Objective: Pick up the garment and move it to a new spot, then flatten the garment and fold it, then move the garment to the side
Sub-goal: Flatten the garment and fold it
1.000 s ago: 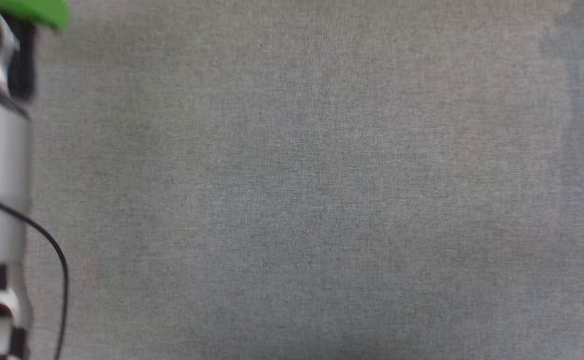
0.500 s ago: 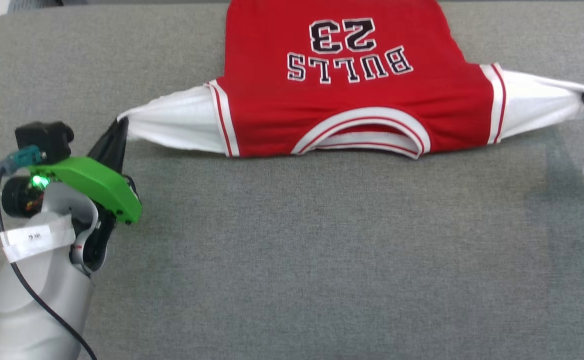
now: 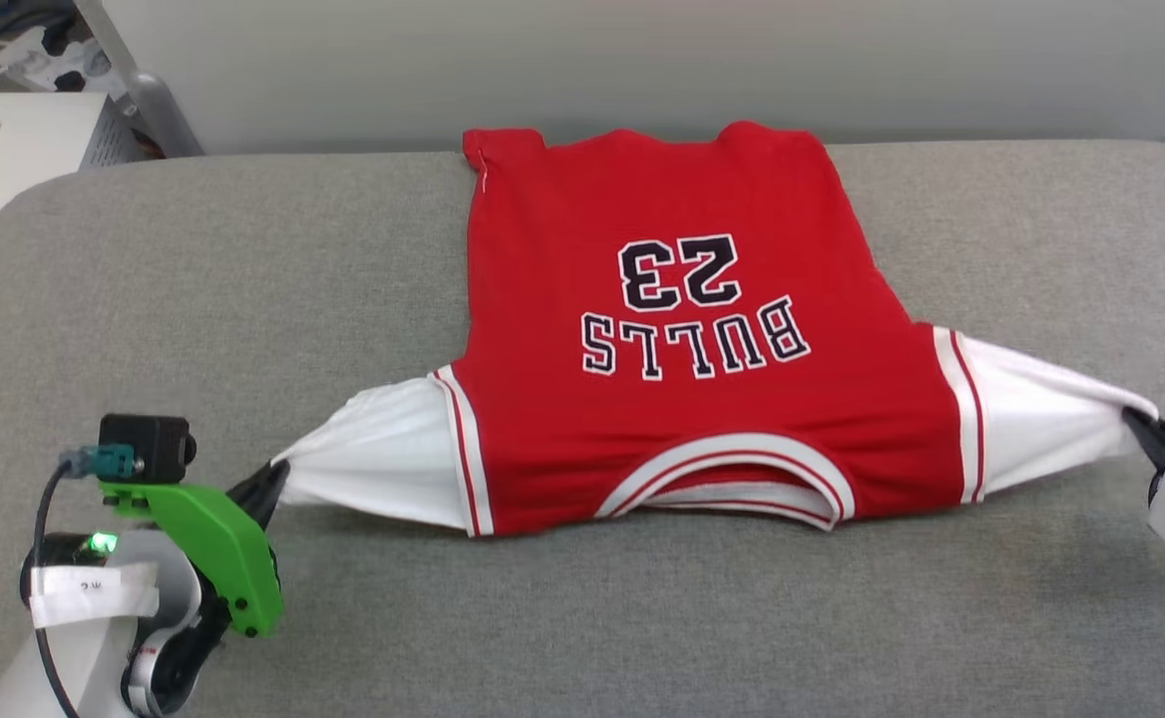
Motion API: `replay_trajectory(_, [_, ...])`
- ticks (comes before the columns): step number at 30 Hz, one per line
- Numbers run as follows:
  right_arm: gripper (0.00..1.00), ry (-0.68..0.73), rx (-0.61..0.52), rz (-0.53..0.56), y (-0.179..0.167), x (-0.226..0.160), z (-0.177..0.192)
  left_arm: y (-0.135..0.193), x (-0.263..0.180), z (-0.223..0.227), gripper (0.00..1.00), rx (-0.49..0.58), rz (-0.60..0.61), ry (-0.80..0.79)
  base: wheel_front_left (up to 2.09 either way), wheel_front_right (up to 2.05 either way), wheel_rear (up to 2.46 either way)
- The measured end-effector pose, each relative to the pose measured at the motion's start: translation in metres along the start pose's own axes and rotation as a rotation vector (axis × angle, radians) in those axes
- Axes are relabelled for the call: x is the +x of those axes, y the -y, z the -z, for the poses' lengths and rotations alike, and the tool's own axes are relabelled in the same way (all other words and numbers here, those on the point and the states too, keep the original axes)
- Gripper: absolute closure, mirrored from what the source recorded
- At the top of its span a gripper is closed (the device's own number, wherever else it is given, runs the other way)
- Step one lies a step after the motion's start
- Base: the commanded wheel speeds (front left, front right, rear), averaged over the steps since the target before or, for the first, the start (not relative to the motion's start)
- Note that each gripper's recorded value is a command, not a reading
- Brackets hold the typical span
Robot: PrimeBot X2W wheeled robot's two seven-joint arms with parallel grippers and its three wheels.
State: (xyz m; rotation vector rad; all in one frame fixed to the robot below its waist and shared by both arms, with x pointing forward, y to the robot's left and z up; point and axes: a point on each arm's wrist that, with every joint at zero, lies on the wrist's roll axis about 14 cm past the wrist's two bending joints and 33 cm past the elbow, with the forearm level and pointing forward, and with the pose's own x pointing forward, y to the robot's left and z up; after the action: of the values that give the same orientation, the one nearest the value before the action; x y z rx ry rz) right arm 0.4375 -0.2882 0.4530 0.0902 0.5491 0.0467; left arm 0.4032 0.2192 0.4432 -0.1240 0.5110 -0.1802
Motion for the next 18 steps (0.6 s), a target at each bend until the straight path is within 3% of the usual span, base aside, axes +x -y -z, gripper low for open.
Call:
replay_trajectory(2, [1.00,-0.028,0.014,0.000,0.002,-0.010,0.009,0.003,-0.009,0.005,1.00,0.003,0.002,-0.015,0.00,0.00,0.00])
replay_trajectory(4, [1.00,-0.102,0.036,0.015,0.013,-0.042,0.033,0.026,-0.035,0.037,1.00,-0.025,0.049,-0.102,0.00,0.00,0.00])
replay_trajectory(10, [1.00,-0.199,0.081,0.022,0.018,-0.084,0.063,0.042,-0.066,0.045,1.00,-0.071,0.088,-0.137,0.00,0.00,0.00])
replay_trajectory(18, [1.00,-0.222,0.070,0.026,0.008,-0.089,0.065,0.066,-0.074,0.050,1.00,-0.076,0.154,-0.192,0.00,0.00,0.00])
